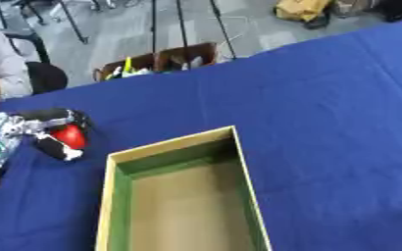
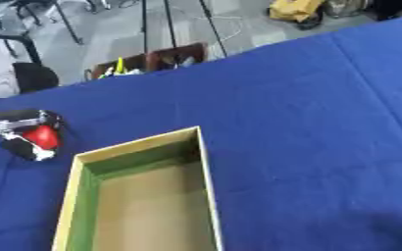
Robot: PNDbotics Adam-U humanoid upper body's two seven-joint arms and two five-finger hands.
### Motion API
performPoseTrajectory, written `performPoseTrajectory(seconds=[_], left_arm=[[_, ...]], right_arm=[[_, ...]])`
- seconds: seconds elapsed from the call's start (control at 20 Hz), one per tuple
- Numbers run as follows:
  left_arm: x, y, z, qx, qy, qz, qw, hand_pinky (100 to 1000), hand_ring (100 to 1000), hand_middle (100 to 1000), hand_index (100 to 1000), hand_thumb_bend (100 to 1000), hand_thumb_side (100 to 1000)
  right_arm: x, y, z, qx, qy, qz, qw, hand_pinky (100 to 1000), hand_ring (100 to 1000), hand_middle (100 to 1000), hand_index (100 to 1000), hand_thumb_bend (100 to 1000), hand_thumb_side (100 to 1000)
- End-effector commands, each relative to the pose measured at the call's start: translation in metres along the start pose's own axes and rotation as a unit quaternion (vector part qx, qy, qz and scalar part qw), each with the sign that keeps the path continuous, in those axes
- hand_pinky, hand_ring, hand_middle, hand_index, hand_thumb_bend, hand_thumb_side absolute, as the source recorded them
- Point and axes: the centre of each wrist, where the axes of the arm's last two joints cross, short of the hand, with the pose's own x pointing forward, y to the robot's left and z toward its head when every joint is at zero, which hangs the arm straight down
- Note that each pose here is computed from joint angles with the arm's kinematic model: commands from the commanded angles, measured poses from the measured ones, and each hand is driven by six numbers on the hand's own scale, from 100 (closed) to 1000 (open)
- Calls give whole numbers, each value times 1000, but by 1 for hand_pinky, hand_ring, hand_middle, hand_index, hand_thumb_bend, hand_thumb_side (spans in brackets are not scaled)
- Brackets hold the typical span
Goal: Pick up objects on the table and place them in the box.
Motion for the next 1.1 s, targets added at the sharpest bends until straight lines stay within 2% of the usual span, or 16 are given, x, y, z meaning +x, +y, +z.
performPoseTrajectory(seconds=[0.05,0.35,0.65,1.1], left_arm=[[-8,18,17,-65,-45,-63,995,481,725,835,572,100,219],[-7,21,19,-37,-36,-66,996,483,723,832,541,100,226],[-1,31,20,10,-48,-62,997,444,689,811,512,100,243],[18,66,32,72,-87,-60,992,405,656,789,485,100,248]], right_arm=[[6,-5,-3,-3,-13,3,1000,266,396,355,584,279,716],[6,-5,-3,-4,-13,1,1000,267,396,354,584,277,716],[6,-5,-3,-4,-12,0,1000,267,396,354,584,278,716],[5,-6,-1,-5,-8,0,1000,267,396,354,584,276,714]])
